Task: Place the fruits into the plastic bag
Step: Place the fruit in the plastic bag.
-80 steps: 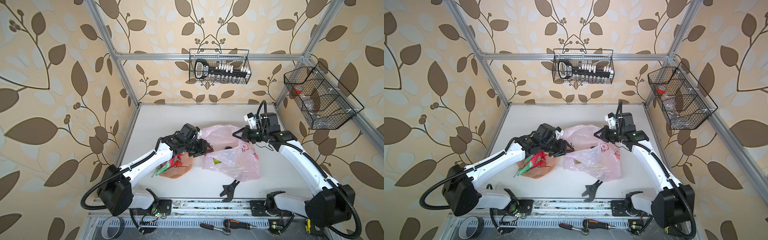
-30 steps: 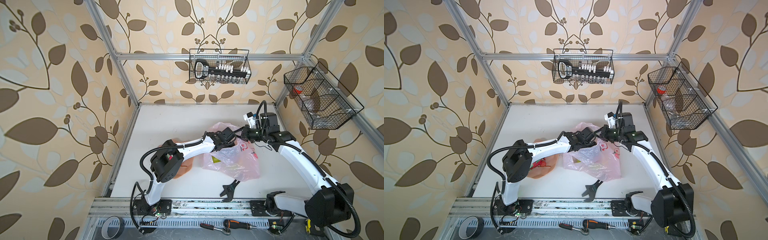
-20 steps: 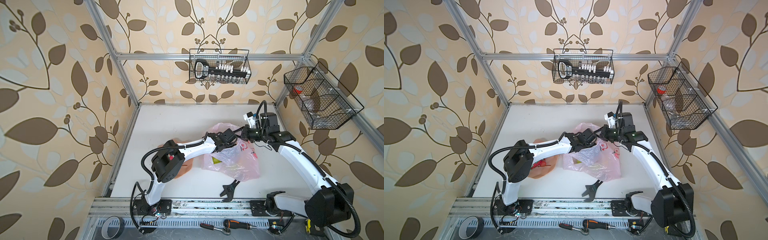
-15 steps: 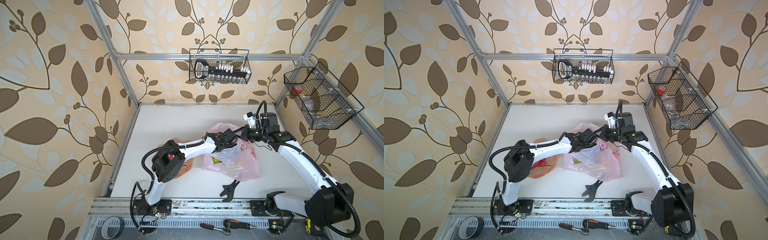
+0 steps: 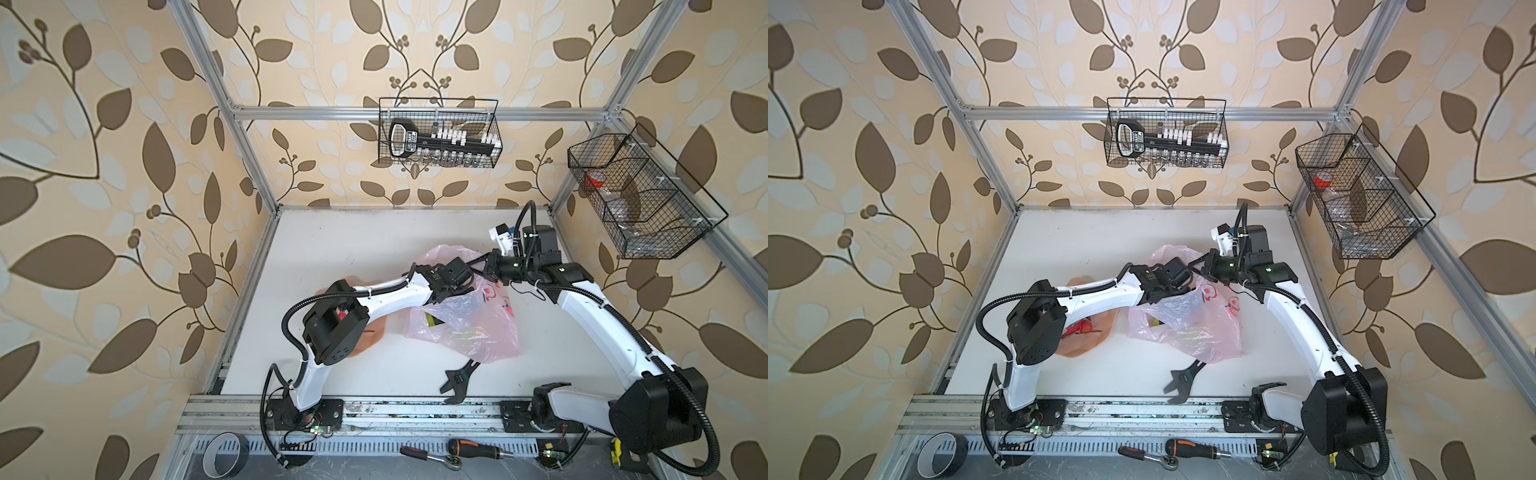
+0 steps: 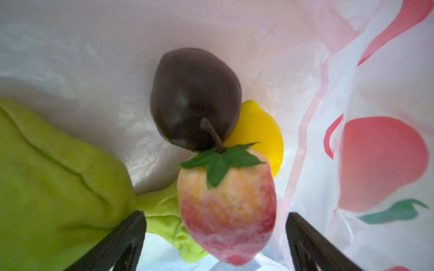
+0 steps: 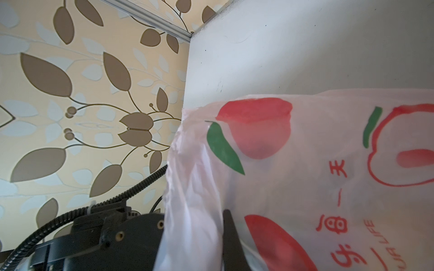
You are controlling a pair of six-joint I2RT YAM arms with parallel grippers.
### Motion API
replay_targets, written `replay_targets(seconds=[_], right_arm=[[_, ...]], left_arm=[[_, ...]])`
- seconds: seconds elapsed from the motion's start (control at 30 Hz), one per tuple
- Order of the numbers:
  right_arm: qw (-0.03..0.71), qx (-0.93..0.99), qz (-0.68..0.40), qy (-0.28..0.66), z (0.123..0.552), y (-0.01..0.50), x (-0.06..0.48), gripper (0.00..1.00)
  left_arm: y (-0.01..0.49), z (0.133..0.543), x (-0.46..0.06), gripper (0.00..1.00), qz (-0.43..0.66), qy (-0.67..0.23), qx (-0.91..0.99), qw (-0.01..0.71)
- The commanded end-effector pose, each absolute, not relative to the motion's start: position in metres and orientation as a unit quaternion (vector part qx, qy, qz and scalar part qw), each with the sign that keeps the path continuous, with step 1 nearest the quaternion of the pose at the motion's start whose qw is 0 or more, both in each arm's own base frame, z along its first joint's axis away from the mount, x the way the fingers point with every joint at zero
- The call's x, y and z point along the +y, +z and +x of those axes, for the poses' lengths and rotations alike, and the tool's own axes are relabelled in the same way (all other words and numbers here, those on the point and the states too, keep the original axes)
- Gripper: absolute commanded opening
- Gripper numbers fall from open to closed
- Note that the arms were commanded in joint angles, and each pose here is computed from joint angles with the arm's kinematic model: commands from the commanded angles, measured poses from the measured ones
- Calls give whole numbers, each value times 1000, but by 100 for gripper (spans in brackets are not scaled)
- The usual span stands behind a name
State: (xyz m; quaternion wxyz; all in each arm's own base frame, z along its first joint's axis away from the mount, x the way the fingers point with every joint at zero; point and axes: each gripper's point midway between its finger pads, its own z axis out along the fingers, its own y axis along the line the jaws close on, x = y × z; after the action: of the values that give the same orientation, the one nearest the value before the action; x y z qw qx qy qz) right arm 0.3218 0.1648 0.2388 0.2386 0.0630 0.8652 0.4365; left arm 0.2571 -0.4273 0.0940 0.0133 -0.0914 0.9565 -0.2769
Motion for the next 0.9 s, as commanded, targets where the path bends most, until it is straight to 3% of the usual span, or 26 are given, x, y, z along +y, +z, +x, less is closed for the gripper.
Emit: replay_targets(seconds=[0.0,0.87], right_arm=[[236,865,54,439,313,238,163,0],[236,868,55,433,310,239,157,0]], left_arm=[[143,260,-418,95,-72,-288,953,58],[166,230,-330,92,5,-178,979,101]])
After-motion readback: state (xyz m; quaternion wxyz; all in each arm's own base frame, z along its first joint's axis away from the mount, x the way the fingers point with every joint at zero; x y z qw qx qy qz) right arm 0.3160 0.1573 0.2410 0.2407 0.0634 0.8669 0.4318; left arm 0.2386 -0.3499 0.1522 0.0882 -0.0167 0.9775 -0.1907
